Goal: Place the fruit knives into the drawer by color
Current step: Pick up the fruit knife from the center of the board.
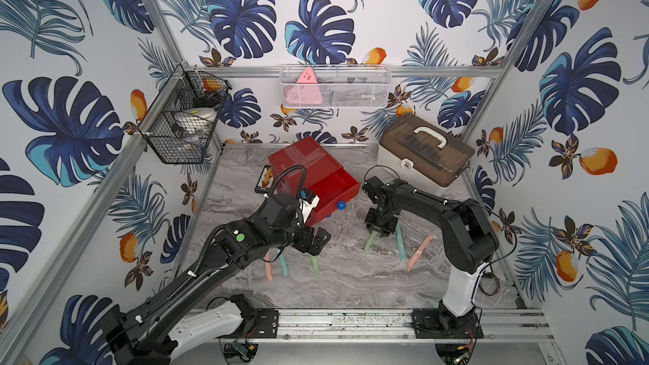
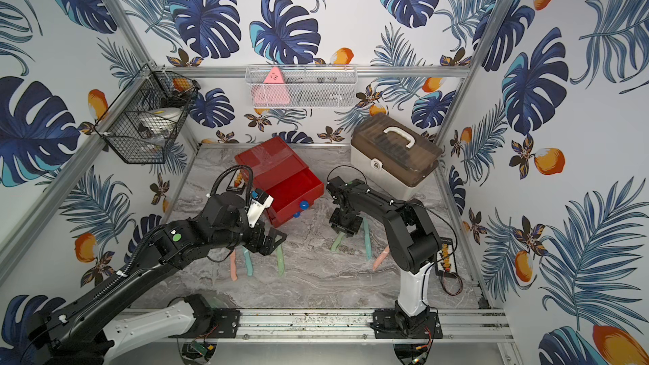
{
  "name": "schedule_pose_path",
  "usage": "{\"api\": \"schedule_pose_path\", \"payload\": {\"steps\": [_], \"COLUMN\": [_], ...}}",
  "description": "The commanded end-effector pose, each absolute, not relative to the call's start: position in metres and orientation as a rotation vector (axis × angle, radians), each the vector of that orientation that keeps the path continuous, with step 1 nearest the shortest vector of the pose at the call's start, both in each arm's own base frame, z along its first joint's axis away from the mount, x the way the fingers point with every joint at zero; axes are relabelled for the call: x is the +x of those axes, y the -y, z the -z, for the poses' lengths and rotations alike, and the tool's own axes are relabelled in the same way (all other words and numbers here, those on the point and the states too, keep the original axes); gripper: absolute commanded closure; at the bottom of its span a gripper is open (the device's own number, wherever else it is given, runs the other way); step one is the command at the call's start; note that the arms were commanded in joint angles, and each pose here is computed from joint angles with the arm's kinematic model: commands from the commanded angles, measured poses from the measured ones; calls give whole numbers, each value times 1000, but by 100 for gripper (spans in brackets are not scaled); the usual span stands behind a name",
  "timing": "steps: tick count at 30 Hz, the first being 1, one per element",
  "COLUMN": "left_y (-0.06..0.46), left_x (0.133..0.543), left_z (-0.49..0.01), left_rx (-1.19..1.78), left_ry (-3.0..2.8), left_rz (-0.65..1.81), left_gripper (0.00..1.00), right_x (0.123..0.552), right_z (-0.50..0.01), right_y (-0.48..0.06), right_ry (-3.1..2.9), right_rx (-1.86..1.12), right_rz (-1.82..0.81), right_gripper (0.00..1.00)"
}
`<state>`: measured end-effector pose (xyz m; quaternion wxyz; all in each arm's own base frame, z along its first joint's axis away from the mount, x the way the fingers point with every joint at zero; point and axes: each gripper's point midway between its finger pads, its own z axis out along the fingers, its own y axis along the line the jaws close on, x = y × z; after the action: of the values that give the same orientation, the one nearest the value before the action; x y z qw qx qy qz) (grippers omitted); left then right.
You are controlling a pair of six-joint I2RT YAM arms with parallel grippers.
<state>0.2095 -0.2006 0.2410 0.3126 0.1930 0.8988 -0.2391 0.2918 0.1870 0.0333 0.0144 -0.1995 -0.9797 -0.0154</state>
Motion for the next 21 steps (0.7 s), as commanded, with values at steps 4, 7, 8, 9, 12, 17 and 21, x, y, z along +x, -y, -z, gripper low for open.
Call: {"api": "schedule_pose_path", "payload": {"steps": [4,7,8,9,12,17,21], "left_y": [195,193,193,192,191,189,187], "left_x": [206,205,204,204,204,202,201], "left_z": [-240,-240,-240,-240,-240,-240,-240], "left_rx": [500,501,502,500,497,494,491], "left_ry": [-2378,-2379,-2378,-2377,-2377,-2375,-2375], "left_rz": [613,605,604,603,603,604,599], "left_gripper": [1,1,1,1,1,1,1], "right_x": [289,280,278,276,273,268,265], "right_z": [-21,-14,-11,-8,-3,2,6], "right_y": [-192,-200,-199,-198,-194,-186,-179], "right_ry": [3020,3012,3007,3001,2992,2983,2971], "right_rx": [-655,-622,-621,-623,-625,-622,-630], "right_rz": [-2,-31,-44,-51,-71,-98,-104], "right_gripper": [63,67,68,69,75,82,88]}}
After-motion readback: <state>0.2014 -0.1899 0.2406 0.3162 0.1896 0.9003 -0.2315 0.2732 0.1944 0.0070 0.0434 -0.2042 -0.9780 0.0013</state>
